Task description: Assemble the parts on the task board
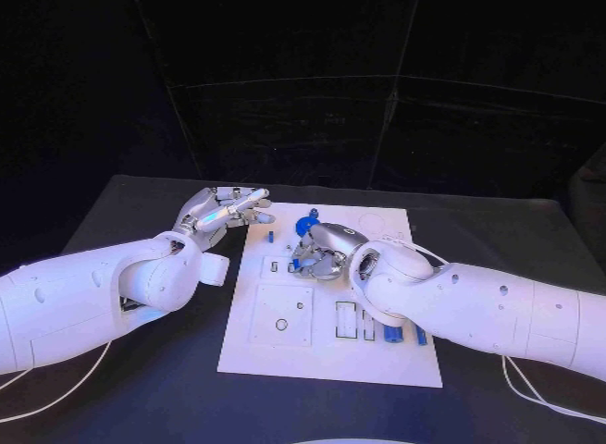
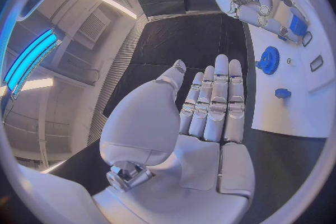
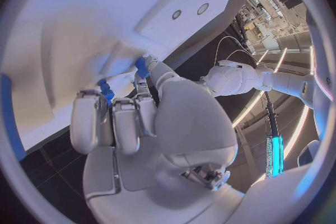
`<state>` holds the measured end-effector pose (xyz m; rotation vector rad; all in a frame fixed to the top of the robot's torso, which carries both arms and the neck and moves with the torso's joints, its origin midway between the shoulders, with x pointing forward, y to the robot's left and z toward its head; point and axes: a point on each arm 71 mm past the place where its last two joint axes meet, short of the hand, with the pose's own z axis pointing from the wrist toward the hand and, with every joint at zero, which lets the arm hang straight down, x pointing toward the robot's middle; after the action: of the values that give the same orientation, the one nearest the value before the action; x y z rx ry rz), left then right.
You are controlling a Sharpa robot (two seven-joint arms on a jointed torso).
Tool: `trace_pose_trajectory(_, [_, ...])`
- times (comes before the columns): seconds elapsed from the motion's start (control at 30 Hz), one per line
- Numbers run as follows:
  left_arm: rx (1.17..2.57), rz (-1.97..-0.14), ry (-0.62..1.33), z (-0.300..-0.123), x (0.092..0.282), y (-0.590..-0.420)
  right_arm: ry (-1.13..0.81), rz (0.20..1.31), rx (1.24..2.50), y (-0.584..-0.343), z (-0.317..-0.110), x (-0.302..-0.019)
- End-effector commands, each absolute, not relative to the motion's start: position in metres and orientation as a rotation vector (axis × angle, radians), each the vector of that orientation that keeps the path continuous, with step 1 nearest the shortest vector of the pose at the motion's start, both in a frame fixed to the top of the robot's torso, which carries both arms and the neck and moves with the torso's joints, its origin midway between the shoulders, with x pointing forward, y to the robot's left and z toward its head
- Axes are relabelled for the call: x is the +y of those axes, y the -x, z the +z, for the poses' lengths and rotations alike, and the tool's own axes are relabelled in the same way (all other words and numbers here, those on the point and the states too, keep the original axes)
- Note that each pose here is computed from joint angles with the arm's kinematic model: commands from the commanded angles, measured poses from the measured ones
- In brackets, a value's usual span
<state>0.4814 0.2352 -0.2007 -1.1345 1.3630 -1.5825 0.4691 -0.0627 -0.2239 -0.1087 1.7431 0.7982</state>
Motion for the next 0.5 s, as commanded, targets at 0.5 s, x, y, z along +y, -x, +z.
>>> trace_pose_trajectory(0.5, [1.353,-1.6,1.128,-0.1989,0.234,-0.4824,0.148,0.743,1.775,-0.4687,-0.2284,-0.0676])
